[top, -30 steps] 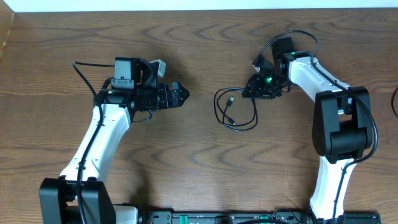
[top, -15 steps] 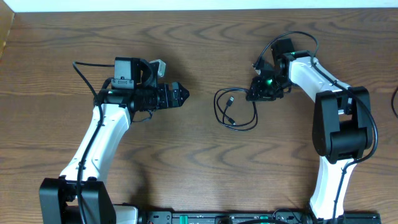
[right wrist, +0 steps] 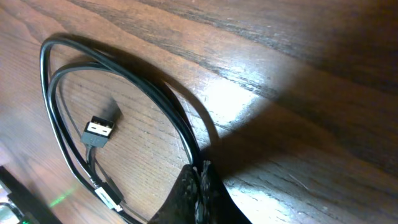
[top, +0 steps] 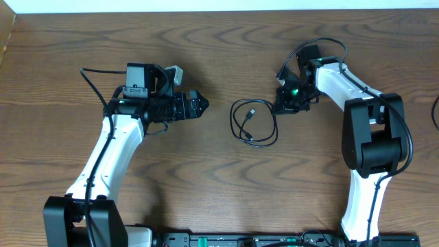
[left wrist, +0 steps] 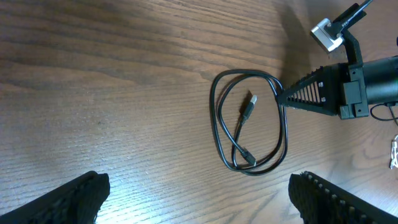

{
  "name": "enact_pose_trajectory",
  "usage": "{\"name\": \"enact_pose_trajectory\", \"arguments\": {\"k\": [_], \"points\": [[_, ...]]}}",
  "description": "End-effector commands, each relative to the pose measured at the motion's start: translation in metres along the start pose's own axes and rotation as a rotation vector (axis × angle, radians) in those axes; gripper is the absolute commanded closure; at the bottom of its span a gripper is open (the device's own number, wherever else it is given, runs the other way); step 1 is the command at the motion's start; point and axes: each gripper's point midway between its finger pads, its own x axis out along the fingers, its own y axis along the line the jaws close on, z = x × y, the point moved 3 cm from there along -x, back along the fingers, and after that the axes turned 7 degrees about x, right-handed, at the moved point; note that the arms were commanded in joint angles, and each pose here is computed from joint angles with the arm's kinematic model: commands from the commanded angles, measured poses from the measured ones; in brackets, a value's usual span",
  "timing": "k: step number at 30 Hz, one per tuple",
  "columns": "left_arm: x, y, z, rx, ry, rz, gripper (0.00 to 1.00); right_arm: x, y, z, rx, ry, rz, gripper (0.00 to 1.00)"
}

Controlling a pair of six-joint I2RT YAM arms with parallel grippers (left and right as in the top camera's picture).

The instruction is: Untangle cables

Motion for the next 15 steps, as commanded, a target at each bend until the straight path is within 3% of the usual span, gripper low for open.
{"name": "enact_pose_trajectory", "arguments": {"k": [1, 7, 15], "points": [[-0.003, 0.001, 0.002, 0.025, -0.009, 0.012, 0.02, 0.043, -0.046, -0.027, 0.055, 0.129, -0.168, 0.99], [-0.003, 0.002, 0.001, 0.023, -0.008, 0.015, 0.02, 0.026, -0.016, -0.014, 0.007, 0.083, -0.030, 0.99], [-0.003, 0.002, 0.002, 0.024, -0.008, 0.015, 0.02, -0.079, 0.032, 0.011, -0.130, -0.157, -0.036, 0.99]]}}
